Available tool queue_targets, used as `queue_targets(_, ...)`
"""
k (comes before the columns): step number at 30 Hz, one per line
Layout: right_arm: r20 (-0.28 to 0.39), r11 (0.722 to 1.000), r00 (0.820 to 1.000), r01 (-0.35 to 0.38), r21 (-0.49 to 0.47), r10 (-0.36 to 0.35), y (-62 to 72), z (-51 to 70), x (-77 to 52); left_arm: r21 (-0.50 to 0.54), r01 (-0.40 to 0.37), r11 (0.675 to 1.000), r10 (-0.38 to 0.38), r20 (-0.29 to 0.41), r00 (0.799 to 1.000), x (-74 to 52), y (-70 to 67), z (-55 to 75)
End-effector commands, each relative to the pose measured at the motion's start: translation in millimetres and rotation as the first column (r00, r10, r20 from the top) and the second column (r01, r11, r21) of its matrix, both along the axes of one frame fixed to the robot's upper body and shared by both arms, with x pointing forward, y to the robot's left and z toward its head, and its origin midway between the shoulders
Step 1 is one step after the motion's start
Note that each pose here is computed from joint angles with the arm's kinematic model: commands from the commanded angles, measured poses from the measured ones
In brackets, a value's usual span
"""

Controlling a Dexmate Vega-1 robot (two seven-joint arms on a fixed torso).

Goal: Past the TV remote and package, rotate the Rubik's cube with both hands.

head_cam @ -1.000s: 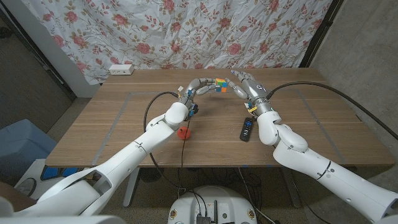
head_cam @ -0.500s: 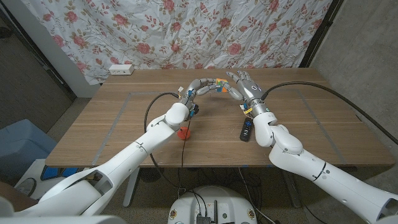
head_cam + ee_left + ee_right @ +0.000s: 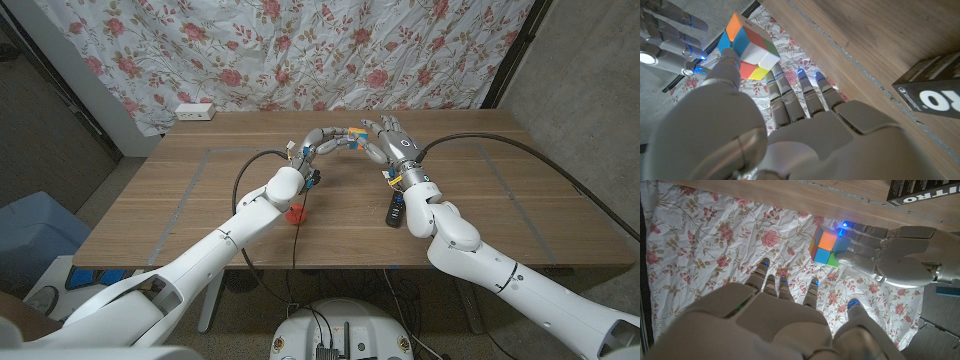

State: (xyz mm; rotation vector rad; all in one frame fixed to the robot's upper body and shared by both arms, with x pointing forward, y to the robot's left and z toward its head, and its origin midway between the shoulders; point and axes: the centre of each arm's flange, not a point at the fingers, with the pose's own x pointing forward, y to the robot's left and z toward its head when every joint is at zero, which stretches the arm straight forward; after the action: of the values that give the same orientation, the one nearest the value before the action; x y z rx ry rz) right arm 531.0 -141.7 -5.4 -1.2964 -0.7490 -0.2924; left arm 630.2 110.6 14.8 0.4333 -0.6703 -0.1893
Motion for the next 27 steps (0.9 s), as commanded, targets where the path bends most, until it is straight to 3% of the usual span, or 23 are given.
queue_targets(1,-0.014,1.000,1.000,0.021,-0.009,-0.021,2.0,-0.8,2.1,-0.007,0.004,1.000,-0.004,-0.006,1.000,0.8,-0.1,-1.7)
queue_targets(27,-0.036,1.000,0.999,0.024,-0.017,-0.025,1.6,-6.5,0.2,-0.018,0.006,1.000,-0.006,-0.011,1.000,1.6,-1.6,-4.5)
